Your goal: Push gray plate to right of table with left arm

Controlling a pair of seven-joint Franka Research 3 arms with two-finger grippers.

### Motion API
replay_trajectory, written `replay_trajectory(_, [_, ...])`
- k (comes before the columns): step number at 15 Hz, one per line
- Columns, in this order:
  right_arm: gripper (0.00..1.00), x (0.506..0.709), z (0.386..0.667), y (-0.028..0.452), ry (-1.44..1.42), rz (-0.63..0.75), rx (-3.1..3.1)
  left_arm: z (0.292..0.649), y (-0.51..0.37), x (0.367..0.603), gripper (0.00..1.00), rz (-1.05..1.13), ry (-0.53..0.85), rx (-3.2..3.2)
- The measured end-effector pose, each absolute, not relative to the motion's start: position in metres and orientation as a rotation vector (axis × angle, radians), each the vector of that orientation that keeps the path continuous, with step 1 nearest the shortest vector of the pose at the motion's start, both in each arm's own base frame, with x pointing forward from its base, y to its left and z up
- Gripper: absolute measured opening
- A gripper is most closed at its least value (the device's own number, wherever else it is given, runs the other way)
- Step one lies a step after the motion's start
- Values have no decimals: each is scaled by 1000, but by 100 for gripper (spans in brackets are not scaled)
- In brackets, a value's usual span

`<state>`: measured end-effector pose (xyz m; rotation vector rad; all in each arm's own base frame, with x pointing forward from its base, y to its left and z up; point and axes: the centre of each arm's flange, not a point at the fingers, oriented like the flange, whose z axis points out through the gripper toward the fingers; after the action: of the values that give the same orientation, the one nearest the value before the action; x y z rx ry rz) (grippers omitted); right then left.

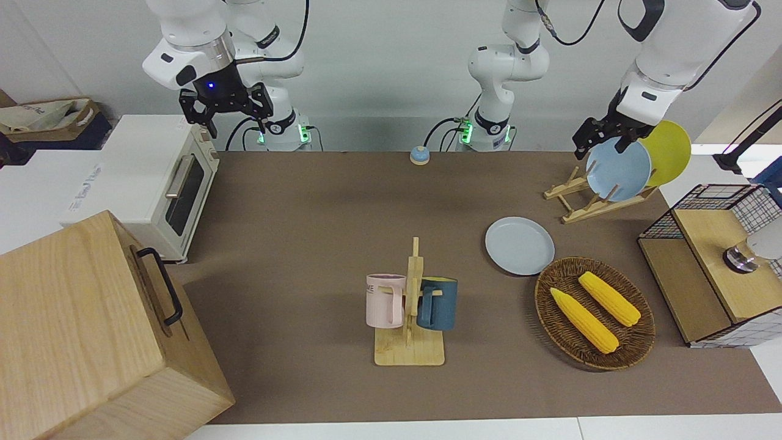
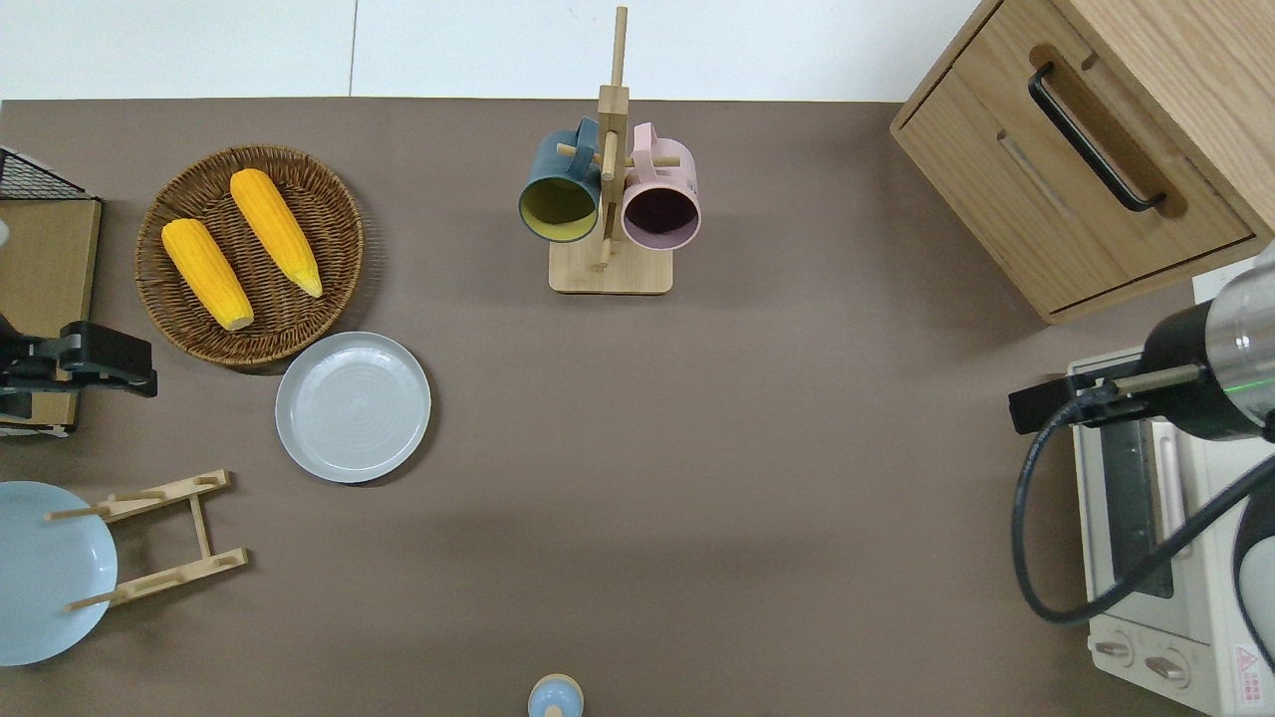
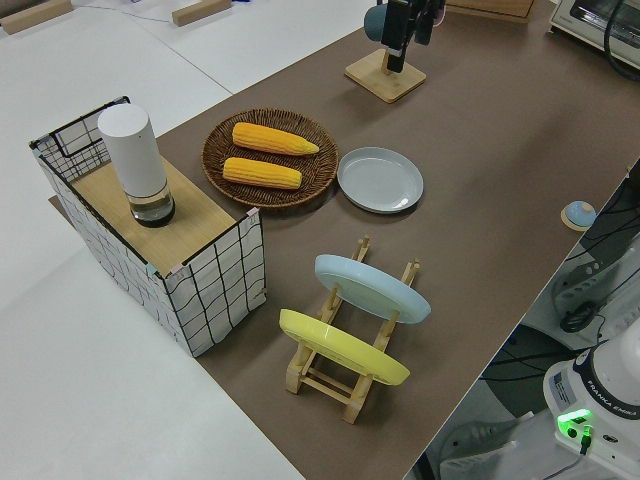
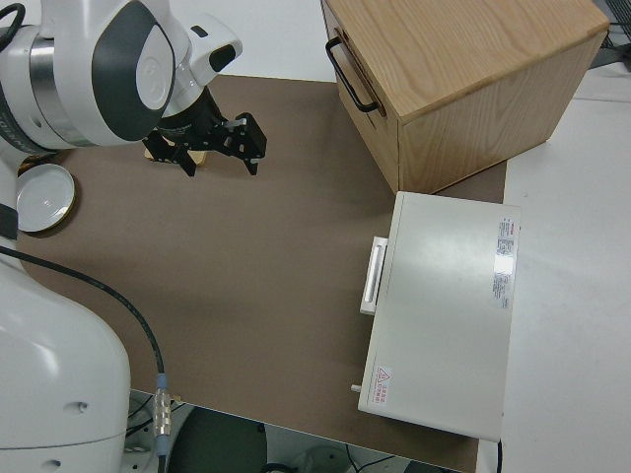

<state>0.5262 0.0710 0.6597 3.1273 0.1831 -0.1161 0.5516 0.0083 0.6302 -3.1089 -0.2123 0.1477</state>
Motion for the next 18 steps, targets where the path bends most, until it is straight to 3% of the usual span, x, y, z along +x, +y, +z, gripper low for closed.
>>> replay_trajectory(13, [99,526,660,71,183,-116,3127,629,11,551,100,163,-224,-3107])
replay_trajectory(18, [99,526,660,71,183,-116,3127,598,22,556,100,200,-254,-3103])
